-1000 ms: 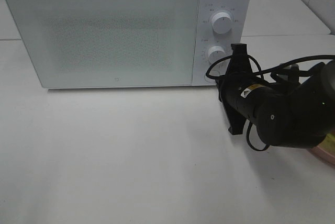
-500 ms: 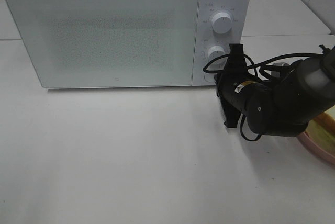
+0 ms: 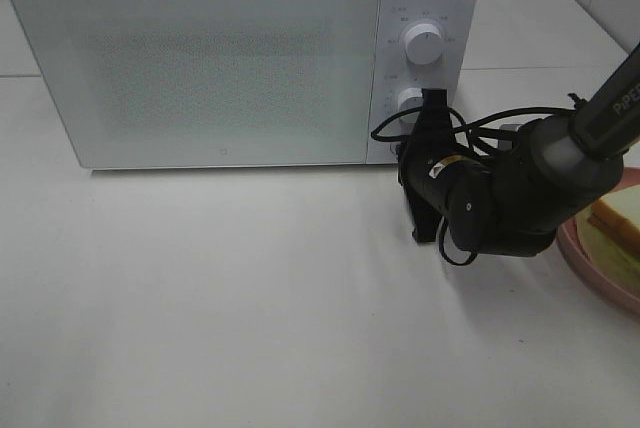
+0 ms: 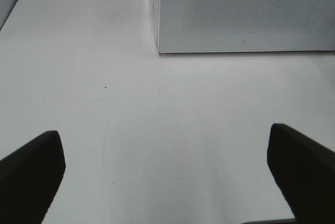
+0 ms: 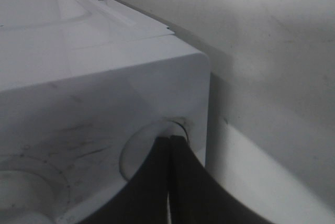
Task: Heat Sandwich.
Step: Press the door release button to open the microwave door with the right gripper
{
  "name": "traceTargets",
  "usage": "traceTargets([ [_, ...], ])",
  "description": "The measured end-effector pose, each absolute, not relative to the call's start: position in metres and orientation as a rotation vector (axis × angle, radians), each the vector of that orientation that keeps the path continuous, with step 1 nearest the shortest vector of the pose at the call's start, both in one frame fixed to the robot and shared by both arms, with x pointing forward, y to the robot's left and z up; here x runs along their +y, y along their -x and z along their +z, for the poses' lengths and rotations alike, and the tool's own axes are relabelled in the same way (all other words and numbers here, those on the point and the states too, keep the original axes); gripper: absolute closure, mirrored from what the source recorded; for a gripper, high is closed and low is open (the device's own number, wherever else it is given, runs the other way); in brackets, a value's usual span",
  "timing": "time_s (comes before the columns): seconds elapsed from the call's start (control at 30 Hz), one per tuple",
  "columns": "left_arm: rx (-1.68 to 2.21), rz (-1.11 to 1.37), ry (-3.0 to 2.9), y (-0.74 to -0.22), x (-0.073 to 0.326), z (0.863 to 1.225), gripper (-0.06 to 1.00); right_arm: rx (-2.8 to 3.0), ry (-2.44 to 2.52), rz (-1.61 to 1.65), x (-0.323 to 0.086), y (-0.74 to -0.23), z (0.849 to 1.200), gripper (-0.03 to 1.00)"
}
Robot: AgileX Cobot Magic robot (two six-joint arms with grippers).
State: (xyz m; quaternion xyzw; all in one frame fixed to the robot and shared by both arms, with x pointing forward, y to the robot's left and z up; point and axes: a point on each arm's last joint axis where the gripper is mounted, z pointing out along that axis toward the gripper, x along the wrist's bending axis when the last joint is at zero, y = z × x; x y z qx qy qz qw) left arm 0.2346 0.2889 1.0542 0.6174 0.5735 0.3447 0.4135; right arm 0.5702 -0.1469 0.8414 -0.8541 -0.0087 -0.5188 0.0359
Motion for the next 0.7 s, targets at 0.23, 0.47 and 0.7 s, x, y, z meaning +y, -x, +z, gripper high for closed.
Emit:
traceTargets([
  [0.23,1.442,0.867,-1.552,-0.2346,0.2889,1.0542,-0.05,-0.028,2.595,-1.652,-0.1460,-0.5709,0.8425,0.92],
  [0.47,1.442,0.867,-1.552,-0.2346,0.2889,1.0542,-0.05,-0.025,2.585,-1.671,-0.1458,-0.5716,0.8430,0.92],
  [0.7,1.442,0.867,-1.552,-0.2346,0.2889,1.0542,-0.05,-0.038,2.594,-1.656,-0.1423,-0.5763,0.8448,0.92],
])
